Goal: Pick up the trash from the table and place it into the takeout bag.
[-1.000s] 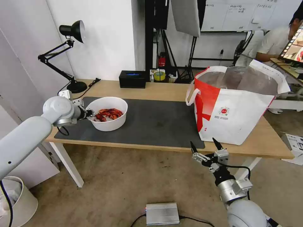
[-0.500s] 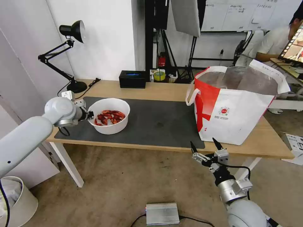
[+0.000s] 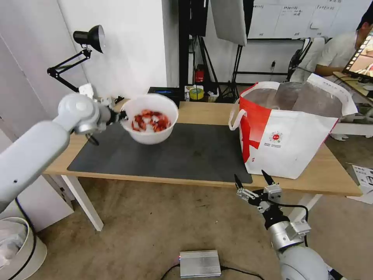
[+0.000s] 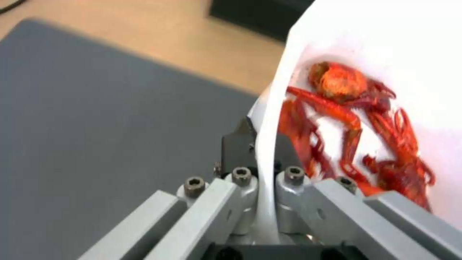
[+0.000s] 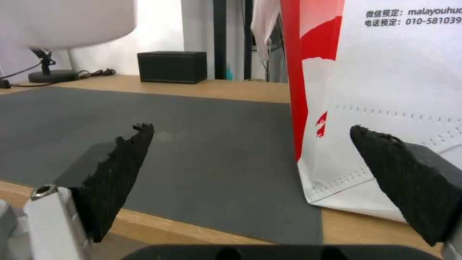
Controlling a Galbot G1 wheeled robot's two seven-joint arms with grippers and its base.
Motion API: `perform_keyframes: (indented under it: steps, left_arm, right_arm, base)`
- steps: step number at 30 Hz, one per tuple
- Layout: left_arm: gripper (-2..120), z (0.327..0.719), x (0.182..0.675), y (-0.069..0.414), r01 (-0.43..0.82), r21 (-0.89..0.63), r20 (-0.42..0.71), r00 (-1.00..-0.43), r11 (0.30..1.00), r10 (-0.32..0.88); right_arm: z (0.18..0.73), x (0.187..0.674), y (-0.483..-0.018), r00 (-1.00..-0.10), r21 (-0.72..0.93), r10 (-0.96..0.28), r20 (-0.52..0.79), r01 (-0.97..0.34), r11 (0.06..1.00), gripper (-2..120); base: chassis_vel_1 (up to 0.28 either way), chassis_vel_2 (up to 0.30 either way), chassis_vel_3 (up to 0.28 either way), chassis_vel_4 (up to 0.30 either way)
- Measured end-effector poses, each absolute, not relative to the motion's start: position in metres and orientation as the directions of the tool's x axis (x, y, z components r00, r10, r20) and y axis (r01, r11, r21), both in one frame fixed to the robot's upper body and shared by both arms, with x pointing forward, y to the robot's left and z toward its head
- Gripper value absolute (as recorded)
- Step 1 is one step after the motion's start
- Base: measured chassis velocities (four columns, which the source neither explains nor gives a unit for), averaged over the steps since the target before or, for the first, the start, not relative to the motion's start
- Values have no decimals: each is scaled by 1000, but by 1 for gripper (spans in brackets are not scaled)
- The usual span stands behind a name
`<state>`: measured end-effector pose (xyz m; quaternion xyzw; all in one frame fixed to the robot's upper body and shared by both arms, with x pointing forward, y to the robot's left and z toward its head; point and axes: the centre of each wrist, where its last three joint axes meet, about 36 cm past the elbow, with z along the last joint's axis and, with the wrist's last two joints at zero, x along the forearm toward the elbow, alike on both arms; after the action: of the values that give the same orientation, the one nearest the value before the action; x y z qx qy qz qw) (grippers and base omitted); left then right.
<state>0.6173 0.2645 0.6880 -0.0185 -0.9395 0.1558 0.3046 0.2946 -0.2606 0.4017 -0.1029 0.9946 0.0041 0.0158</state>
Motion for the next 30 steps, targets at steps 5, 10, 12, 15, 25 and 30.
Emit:
perform_keyframes:
  steps: [5,10,12,15,25,30]
  left_arm:
    - [0,716,632,213,19,-318,526,-828,948,193]
    - [0,735,642,175,68,-329,505,-830,942,236]
    - [0,743,647,161,82,-336,497,-831,938,250]
    - [0,754,654,146,93,-346,488,-832,934,264]
    - [0,796,680,109,90,-386,460,-844,918,276]
    - [0,813,679,73,133,-398,444,-838,908,317]
  right_arm:
    - [402,295,-261,-978,5,-205,-32,-205,979,100]
    - [402,295,-261,-978,5,-205,-32,-205,979,100]
    - [402,295,-261,-978,5,-205,-32,-205,979,100]
    - [402,295,-261,-978,5,-205,-32,-205,979,100]
    - [402,295,-261,-978,5,-205,-32,-205,979,100]
    - [402,295,-261,-978,5,-205,-32,-205,979,100]
  base:
    - [0,0,0,0]
    - [0,0,0,0]
    - [0,0,0,0]
    - [0,0,0,0]
    - [0,0,0,0]
    - [0,0,0,0]
